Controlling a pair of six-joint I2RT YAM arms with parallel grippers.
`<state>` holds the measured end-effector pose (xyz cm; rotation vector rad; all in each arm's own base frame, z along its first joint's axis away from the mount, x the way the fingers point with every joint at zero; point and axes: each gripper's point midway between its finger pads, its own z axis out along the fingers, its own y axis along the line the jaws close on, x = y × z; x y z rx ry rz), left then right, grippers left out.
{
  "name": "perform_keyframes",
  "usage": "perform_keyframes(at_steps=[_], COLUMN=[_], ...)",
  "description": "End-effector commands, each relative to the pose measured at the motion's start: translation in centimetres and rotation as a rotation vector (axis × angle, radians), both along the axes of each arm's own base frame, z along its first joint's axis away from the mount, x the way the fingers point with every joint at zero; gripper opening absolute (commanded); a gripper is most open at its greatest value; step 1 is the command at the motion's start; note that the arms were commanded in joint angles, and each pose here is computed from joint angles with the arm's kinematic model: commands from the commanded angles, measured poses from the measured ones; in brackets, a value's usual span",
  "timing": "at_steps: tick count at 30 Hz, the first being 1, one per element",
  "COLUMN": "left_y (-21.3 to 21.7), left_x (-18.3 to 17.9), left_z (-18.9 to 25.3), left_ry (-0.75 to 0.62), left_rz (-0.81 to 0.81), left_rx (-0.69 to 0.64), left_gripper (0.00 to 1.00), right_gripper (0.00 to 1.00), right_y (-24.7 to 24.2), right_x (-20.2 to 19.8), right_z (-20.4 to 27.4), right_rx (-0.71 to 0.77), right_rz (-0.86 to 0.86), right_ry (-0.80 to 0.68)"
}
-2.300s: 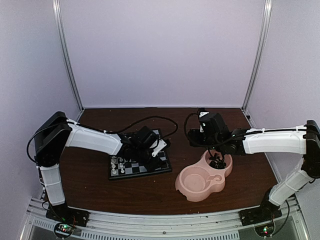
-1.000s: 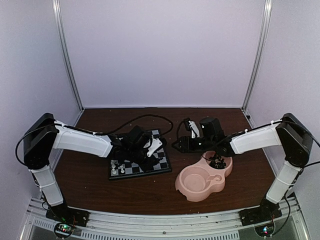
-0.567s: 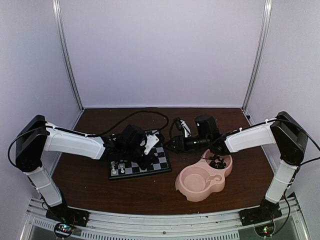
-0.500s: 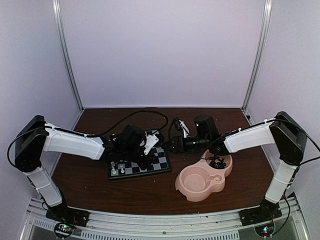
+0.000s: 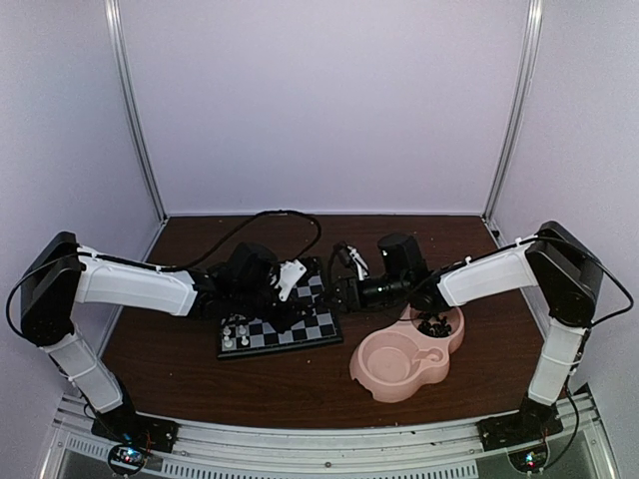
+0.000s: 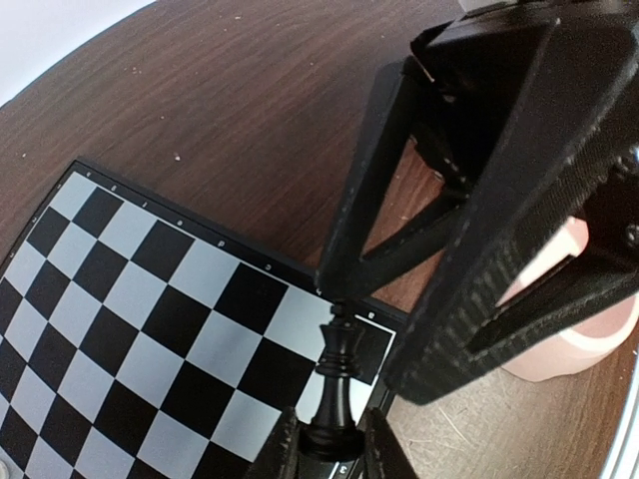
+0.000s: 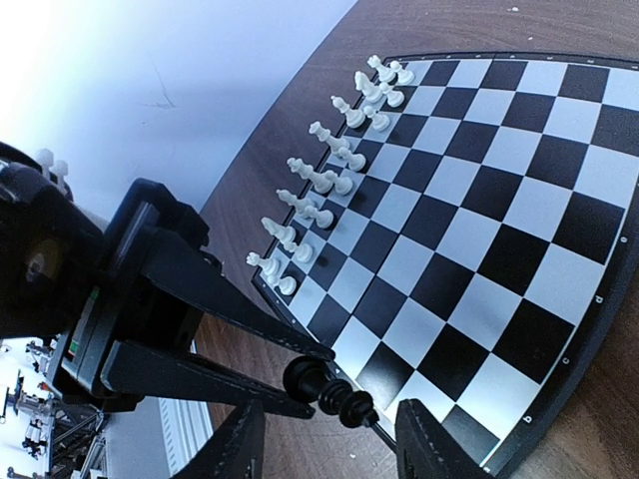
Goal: Set up the chess pieces on the board
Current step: Pass from the left arm to the right
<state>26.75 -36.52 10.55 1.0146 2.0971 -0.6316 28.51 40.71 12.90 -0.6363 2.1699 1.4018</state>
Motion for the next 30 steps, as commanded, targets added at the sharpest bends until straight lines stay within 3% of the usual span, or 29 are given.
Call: perform_keyframes(at_steps=[1,12,17,24,26,30], left_y=[-0.58,-0.84,-0.66,-0.28,-0.29,-0.02], left_x=[0.11,-0.46,-0.45,0.05,0.07,0.33], left_z=[1.81,2.31,2.52,2.10,2.06,2.02], left_ry=[-0.028,-0.024,-0.032,-0.037,-0.036,-0.042], left_rz=[-0.009,-0.036,-0.030,0.000,0.001,0.018], left_rx=[-0.066,-0.098,-0.101,-0.073,-0.072,-0.063], left_gripper=[0.11,0.11,0.11,0.12,0.15,0.41], right_gripper=[0.46,0.41,0.22,0.10,0.05,0.00], right_y=[1.27,1.40,1.50,1.37,1.31,0.89], right_x=[-0.53,-0.43,-0.52,-0.51,-0.46,-0.09], right_z=[0.85,0.35,0.27,0.41,0.40,0.19], right_rx=[0.030,0.013,0.014,0.010,0.007,-0.020], right_rz=[0.049,0.051,0.058,0.050,0.046,0.019], right_ry=[-0.012,-0.002,0.003,-0.010,-0.012,-0.031])
